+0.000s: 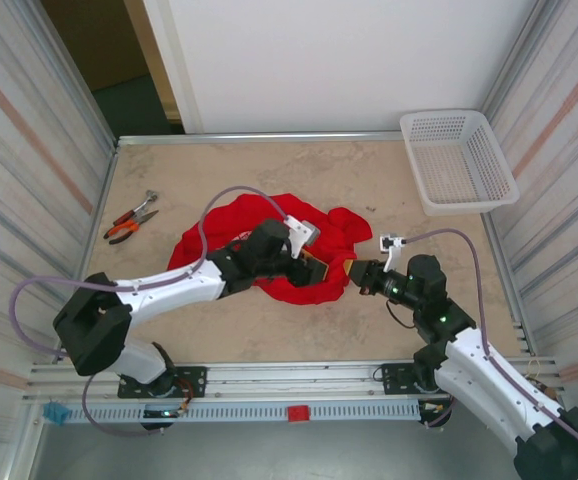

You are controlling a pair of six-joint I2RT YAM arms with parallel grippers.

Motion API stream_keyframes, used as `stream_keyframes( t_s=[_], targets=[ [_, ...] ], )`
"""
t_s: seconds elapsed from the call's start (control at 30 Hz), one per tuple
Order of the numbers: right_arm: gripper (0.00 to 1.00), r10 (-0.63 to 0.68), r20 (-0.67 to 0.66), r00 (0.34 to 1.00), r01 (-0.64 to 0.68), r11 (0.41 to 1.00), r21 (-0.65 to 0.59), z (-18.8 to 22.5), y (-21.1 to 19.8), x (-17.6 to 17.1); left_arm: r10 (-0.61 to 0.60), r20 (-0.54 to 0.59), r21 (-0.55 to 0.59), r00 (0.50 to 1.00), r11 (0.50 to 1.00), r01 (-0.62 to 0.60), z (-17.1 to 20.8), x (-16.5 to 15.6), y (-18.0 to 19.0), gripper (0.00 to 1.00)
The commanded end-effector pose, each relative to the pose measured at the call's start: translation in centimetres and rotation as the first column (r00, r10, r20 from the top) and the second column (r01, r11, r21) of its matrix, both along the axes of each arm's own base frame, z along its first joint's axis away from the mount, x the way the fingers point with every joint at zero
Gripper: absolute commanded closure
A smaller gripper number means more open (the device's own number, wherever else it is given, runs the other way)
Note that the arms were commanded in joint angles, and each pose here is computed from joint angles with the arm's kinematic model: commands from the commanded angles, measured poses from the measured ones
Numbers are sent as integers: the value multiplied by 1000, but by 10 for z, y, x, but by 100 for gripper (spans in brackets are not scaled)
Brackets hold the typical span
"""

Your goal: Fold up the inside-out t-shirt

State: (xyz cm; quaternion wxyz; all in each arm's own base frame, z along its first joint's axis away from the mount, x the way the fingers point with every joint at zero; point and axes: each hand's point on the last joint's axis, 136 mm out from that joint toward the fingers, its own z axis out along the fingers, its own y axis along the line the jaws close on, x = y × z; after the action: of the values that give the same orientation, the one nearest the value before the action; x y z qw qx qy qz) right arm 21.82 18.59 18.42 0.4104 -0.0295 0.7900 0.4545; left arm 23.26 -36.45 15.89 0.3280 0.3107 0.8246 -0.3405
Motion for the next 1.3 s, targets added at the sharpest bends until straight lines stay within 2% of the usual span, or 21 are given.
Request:
stream_keyframes(
  t_s=[0.0, 0.23, 0.53, 0.6, 0.63, 0.73, 0.8, 0.9, 1.0, 1.03, 1.13, 1.27],
  targets=[
    [100, 6, 7, 1000, -6, 1000, -18, 2, -1, 1, 9, 88, 18, 996, 1000, -11, 2, 2, 0, 43],
    [100, 4, 10, 1000, -4, 1000, -21, 4, 0, 3, 2, 77, 4, 997, 1000, -2, 3, 1, -5, 44],
    [100, -6, 20, 1000, 7, 1000, -19, 9, -1, 5, -31, 39, -2, 999, 1000, 31, -8, 0, -18, 52],
    [100, -6, 22, 1000, 6, 1000, -19, 10, -1, 5, -35, 35, -3, 999, 999, 36, -9, 1, -21, 58],
    [100, -7, 20, 1000, 7, 1000, -21, 9, -1, 5, -37, 30, -3, 999, 999, 38, -11, 1, -21, 66],
    [100, -11, 18, 1000, 11, 1000, -27, 8, -1, 6, -41, 34, 2, 999, 999, 41, -7, 3, -22, 100],
    [100, -24, 12, 1000, 25, 999, -35, 5, -3, 9, -39, 43, -9, 998, 999, 39, 8, 7, -19, 100],
    [100, -68, -8, 998, 67, 996, -53, 0, -7, 20, -42, 43, -79, 998, 996, 45, 54, 15, -9, 100],
    [57, -113, -42, 993, 110, 991, -77, -2, -10, 38, -104, 1, -211, 995, 972, 102, 119, 15, 0, 100],
    [50, -107, -46, 993, 103, 992, -79, 0, -7, 44, -122, -5, -258, 992, 959, 117, 142, 15, 5, 100],
    [44, -79, -30, 996, 76, 994, -75, 16, 3, 58, -196, -27, -406, 980, 898, 168, 201, 9, 14, 100],
    [43, -66, -5, 998, 66, 996, -59, 39, 9, 63, -213, -15, -492, 977, 852, 178, 242, 4, 23, 100]
  ],
)
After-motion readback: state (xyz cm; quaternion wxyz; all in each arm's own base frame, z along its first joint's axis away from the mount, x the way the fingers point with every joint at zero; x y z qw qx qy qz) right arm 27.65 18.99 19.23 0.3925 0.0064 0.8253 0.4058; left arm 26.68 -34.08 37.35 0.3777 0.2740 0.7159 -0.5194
